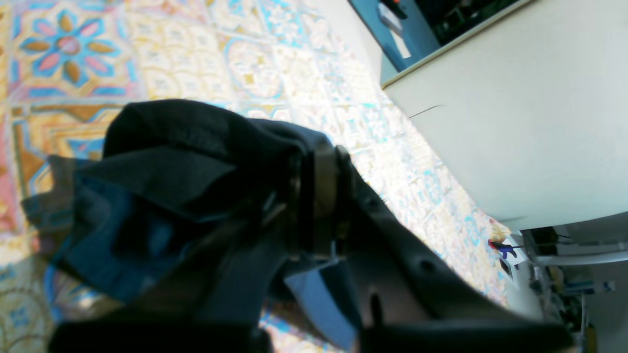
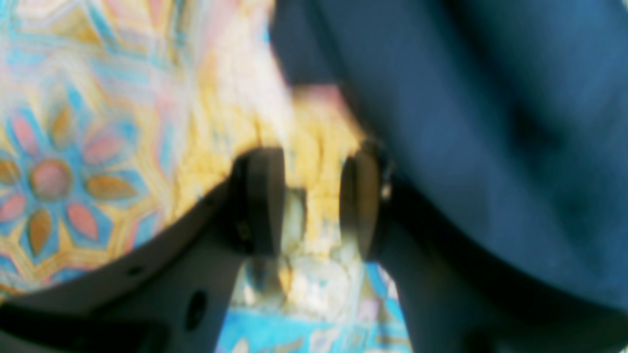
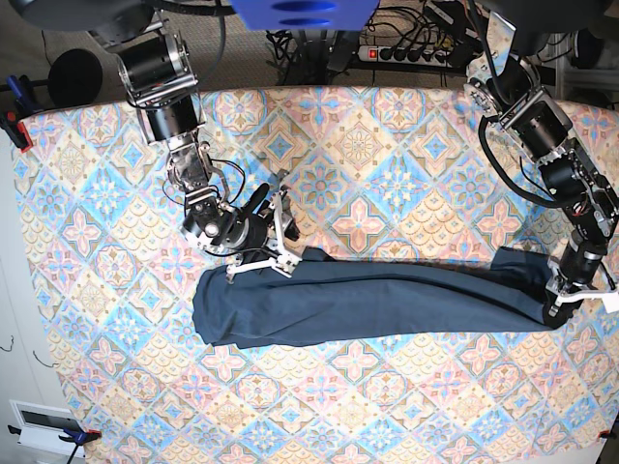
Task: Layout the t-shirt on the table in an organized manner, then fold the t-shirt properly
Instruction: 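Release the right gripper and move it over the rolled shirt, then grasp the rolled shirt's upper layer with the right gripper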
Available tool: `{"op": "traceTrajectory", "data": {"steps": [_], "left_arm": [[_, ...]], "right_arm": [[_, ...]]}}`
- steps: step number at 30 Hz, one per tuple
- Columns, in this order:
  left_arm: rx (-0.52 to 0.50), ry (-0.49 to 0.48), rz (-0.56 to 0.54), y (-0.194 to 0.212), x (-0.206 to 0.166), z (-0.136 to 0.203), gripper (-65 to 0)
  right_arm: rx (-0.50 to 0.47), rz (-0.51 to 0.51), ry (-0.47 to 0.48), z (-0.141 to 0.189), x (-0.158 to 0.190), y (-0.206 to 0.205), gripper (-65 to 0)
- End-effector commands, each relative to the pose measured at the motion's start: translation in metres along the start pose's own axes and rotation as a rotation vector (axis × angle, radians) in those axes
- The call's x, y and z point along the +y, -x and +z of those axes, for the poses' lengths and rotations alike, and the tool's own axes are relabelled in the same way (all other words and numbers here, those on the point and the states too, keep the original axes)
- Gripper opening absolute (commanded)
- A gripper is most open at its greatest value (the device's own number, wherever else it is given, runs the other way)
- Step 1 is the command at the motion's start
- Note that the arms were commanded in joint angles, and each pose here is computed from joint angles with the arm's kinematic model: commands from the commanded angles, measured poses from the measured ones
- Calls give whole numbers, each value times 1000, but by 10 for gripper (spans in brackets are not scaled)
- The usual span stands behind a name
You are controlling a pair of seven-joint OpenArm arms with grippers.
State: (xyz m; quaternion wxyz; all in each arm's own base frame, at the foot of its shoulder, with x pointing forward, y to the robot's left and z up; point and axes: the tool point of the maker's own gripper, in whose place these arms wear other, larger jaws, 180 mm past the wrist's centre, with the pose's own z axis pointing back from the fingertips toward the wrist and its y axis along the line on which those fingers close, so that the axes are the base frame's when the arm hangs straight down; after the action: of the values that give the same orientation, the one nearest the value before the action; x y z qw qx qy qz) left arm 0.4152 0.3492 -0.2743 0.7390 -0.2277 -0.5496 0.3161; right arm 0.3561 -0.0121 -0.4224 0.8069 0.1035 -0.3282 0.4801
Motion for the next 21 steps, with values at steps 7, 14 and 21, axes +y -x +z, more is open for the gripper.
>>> {"op": "traceTrajectory", "data": {"steps": [7,14,21], "left_arm": [[-63,37,-22,-24,-13,2,-650],[-62,39,-20,-23,-13,1,-650],[-62,39,-20,-23,-13,1,-650]], "right_arm": [[-63,-5,13,-3,-14,-14,-422],[-71,5,15,-2,-16,-18,-422],[-111,31,47,3,-35,-45,-422]]}}
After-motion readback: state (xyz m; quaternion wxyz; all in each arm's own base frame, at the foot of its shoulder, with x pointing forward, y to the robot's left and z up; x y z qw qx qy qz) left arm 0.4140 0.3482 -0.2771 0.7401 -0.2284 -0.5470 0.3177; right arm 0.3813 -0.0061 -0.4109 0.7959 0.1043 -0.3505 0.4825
